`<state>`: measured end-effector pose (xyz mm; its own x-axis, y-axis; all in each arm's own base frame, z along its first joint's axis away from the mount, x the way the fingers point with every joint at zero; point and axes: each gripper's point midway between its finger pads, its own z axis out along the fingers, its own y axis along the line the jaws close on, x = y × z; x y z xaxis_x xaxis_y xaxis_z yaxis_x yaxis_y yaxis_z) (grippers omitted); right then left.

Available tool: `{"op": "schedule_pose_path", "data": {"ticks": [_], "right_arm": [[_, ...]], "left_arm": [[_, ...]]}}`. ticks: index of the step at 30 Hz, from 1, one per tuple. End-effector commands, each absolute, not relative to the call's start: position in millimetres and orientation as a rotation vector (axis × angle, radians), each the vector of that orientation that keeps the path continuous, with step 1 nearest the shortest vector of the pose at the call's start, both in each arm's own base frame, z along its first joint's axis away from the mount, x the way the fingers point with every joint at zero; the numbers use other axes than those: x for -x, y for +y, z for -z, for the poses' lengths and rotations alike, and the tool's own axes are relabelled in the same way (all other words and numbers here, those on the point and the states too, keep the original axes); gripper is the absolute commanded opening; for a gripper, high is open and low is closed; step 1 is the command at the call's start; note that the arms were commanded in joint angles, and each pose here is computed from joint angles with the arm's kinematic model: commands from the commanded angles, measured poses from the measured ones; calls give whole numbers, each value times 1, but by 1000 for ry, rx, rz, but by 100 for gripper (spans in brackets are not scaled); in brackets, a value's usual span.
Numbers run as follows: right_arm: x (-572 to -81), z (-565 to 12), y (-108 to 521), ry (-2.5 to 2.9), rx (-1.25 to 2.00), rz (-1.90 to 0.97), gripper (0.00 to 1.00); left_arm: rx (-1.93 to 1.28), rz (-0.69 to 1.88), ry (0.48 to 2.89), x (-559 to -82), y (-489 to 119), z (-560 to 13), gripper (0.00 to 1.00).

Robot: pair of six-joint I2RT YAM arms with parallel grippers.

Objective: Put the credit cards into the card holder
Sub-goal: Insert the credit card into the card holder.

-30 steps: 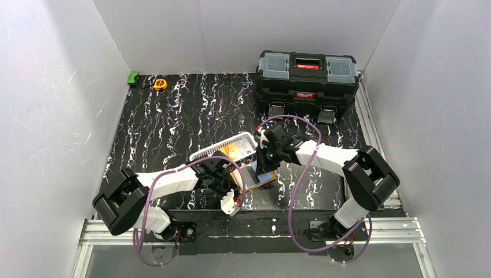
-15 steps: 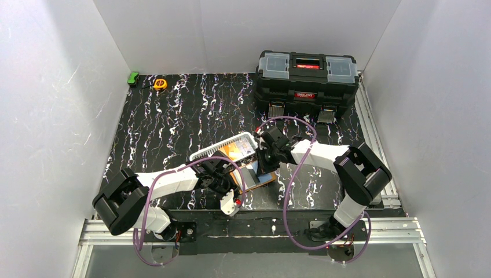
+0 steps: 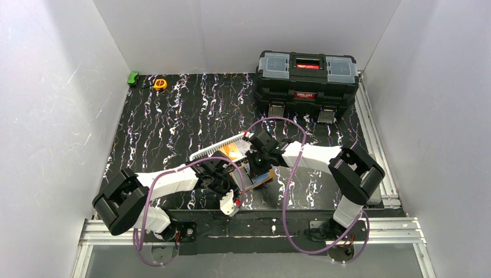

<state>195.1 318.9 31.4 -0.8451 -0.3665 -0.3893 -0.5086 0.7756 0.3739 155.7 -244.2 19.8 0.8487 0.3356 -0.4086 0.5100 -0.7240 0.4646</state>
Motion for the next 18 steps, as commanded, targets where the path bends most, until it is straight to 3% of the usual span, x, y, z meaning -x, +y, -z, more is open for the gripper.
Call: {"op": "schedule_pose_path", "data": {"ticks": [1,14,16,18], "right_arm": [[-195,-44,338,2627,740,-716,1],[-202,-72,332,2573,765,-675,1],[-206,-80,325,2561,735,-666,9],[-212,-89,319,2541,694,-641,26]], "left_arm": [[-2517,458,681,-141,-223,-6,0],[-2506,467,719,-139,-220,-23,0],[-2472,464,770,-140,-221,-32,16],[-2428,448,806,-142,-222,-44,32]]}}
